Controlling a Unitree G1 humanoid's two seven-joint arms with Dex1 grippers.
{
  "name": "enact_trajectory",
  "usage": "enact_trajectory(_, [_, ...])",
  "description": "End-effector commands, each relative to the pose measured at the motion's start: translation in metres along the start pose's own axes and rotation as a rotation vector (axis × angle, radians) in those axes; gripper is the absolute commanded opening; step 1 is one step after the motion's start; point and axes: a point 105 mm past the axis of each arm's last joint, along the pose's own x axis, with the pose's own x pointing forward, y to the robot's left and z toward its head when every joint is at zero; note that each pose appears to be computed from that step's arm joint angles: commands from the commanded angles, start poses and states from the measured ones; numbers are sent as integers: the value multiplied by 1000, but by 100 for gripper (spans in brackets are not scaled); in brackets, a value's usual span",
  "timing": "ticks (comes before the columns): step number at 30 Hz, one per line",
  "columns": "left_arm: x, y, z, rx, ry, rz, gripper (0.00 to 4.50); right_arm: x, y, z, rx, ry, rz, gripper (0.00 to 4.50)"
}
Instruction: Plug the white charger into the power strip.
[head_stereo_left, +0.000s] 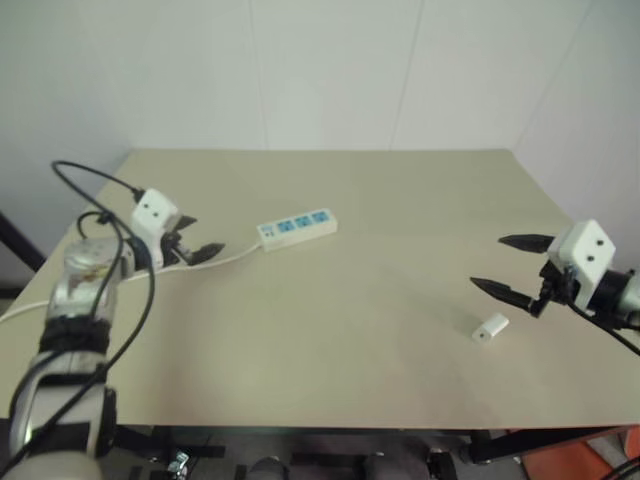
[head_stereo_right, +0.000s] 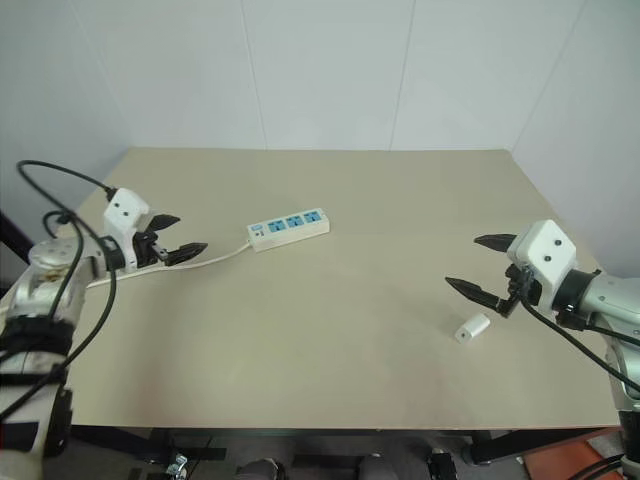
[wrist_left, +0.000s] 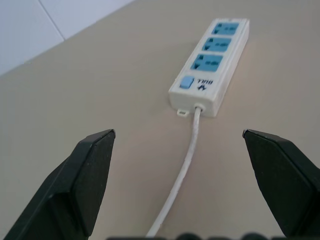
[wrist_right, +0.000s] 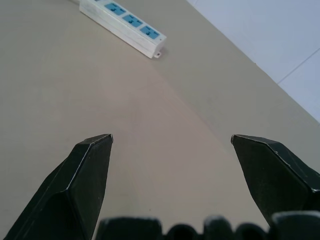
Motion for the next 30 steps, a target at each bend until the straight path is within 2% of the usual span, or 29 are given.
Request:
enact_trajectory(1, [13, 7, 1, 35, 49, 13, 447, 0, -2, 18, -69, -52, -19, 450])
enact_trajectory(8, [38, -3, -11, -9, 127, 31, 447, -2, 3, 29, -92, -79, -28, 450])
enact_trajectory(17, [48, -24, -54, -120, 228, 40, 447, -12, 10, 39, -121, -81, -49, 450])
enact_trajectory(21, [45, -32, -79, -186, 277, 63, 367, -16, 14, 43, -130, -81, -51, 450])
enact_trajectory(26, [38, -40, -103, -245, 325, 70, 220, -23, 17, 44, -136, -65, -52, 450])
enact_trajectory(30, [37, -45, -110, -270, 326, 48, 100, -27, 17, 43, -138, -52, -57, 450])
